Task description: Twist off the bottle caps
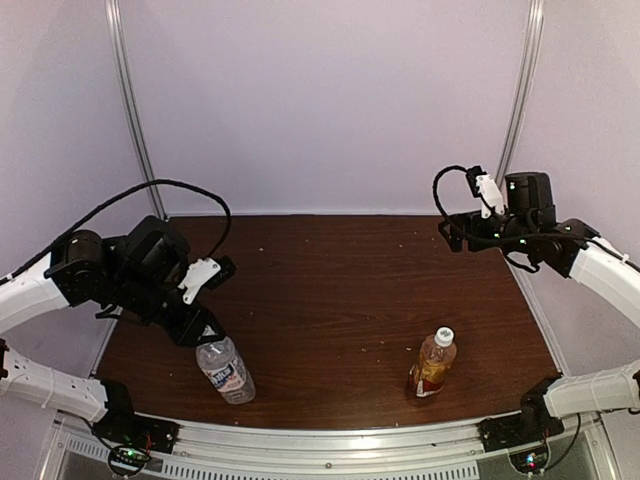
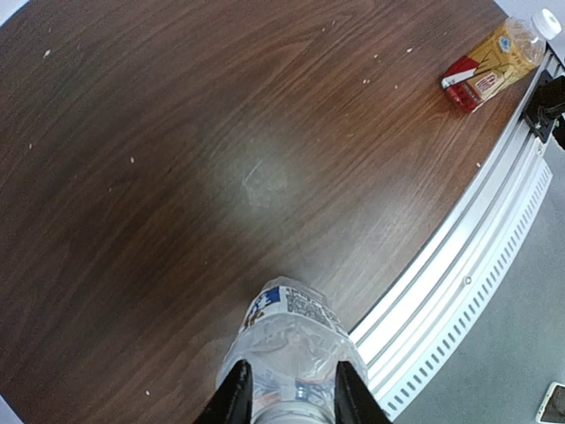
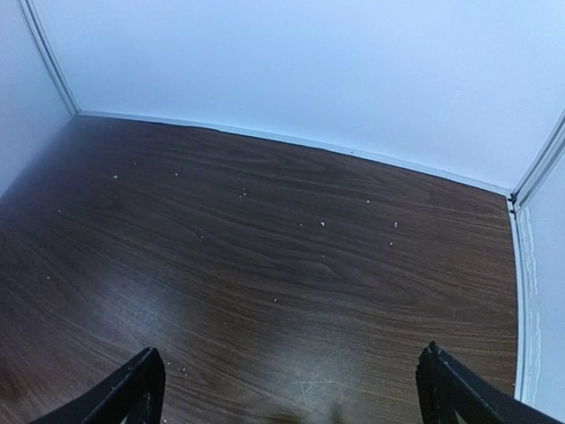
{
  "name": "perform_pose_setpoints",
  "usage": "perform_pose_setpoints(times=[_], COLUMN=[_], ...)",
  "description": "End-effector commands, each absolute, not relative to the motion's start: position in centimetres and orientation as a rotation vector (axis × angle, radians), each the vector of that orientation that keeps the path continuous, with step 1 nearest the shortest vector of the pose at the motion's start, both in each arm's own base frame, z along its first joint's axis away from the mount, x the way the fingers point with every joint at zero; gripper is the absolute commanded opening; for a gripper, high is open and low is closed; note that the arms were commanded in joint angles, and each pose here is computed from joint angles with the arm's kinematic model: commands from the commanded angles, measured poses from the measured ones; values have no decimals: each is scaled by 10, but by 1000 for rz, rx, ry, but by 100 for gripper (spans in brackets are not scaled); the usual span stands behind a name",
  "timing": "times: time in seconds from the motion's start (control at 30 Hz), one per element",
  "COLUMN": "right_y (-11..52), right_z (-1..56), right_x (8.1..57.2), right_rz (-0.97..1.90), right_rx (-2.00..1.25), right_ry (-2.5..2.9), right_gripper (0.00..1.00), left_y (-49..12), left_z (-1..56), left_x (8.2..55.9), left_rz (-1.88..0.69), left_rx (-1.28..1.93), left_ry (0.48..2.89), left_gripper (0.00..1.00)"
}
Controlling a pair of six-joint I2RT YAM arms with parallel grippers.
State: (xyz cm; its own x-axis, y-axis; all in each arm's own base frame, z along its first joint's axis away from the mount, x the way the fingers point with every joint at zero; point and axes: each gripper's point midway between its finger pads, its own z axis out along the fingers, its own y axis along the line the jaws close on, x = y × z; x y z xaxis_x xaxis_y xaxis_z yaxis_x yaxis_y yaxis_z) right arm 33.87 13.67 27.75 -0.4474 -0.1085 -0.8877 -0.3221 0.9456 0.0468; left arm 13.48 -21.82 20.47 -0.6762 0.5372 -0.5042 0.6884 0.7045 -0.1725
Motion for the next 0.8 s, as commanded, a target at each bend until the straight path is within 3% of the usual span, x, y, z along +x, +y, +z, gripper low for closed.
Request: perform_pose_setpoints(times=[0.0, 0.5, 0.77], right_y=[157, 254, 306], right_z=[306, 323, 305], right_x=[332, 287, 251], right_rz=[343, 717, 762], right_rx=[-368, -841, -1142], right_ry=[1970, 1848, 1720], right_gripper=[100, 100, 100], left_y=[-264, -344, -360], left_z=[247, 312, 348], left_x=[165, 242, 240], left_rz=[-586, -743, -937], left_rx=[974, 945, 1009], left_ry=[2234, 1961, 1864], left_gripper=[0, 0, 0])
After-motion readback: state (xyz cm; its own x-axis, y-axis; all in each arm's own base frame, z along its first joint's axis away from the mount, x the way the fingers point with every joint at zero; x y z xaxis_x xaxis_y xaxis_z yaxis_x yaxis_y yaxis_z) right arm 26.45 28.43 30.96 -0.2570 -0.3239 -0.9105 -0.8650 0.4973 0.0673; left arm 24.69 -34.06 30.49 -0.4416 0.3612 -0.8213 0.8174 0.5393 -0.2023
